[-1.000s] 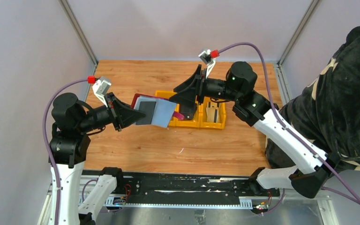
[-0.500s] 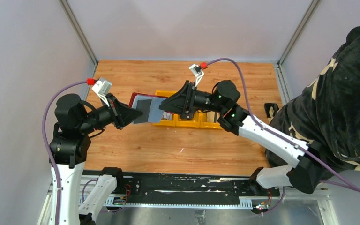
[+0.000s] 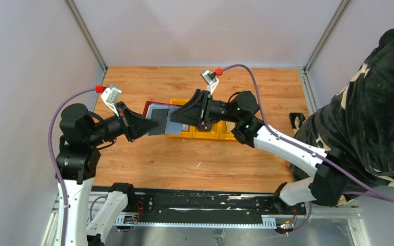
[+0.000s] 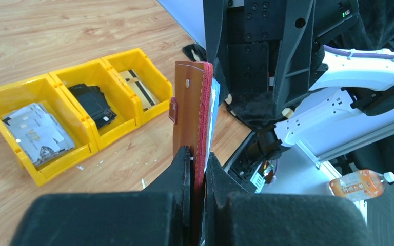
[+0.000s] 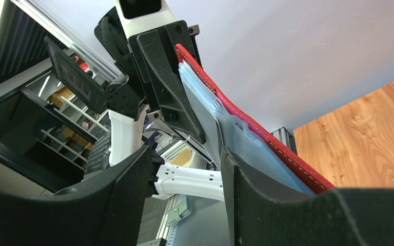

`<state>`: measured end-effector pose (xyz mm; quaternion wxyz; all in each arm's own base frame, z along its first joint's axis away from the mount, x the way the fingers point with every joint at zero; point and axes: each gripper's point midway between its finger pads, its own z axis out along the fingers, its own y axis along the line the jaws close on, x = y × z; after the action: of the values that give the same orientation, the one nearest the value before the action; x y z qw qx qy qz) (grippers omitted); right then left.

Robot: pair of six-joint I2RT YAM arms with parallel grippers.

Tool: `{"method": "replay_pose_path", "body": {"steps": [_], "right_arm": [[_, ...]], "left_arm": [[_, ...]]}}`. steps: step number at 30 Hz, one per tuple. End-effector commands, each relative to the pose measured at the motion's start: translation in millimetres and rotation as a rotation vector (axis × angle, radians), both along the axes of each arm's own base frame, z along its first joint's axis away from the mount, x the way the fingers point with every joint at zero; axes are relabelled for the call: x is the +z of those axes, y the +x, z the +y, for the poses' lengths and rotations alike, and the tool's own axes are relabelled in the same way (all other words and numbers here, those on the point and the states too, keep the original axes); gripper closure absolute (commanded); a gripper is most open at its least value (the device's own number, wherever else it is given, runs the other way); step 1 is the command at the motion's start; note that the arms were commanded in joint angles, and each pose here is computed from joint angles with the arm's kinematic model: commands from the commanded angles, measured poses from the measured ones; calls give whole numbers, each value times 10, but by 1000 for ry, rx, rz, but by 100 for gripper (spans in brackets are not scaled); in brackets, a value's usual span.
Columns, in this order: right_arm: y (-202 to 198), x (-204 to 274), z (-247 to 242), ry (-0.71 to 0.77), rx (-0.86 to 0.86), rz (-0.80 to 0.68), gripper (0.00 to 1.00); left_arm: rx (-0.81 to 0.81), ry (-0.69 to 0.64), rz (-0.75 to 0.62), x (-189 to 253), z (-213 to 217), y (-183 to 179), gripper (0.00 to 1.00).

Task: Take the credit cards out of the card holder
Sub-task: Remove the credit card from the card holder.

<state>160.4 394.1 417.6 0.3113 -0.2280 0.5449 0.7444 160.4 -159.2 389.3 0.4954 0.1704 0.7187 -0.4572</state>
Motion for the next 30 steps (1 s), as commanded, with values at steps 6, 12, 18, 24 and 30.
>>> {"method": "replay_pose_path", "body": {"steps": [6, 12, 18, 24, 30], "right_arm": [[-116, -102, 111, -1, 58, -5, 46], [-126, -110, 161, 17, 86, 9, 52], [-131, -69, 185, 84, 125, 50, 69], [-38, -87, 224, 114, 106, 103, 87], [-58, -88, 180, 117, 96, 98, 97]], "left_arm": [[-24, -53, -18, 132, -43, -13, 100], [-39, -78, 0, 140, -65, -17, 100], [-63, -95, 33, 78, -95, 3, 89], [-164, -135, 70, 87, -173, -120, 75], [-224, -156, 44, 196, -205, -244, 56]]}}
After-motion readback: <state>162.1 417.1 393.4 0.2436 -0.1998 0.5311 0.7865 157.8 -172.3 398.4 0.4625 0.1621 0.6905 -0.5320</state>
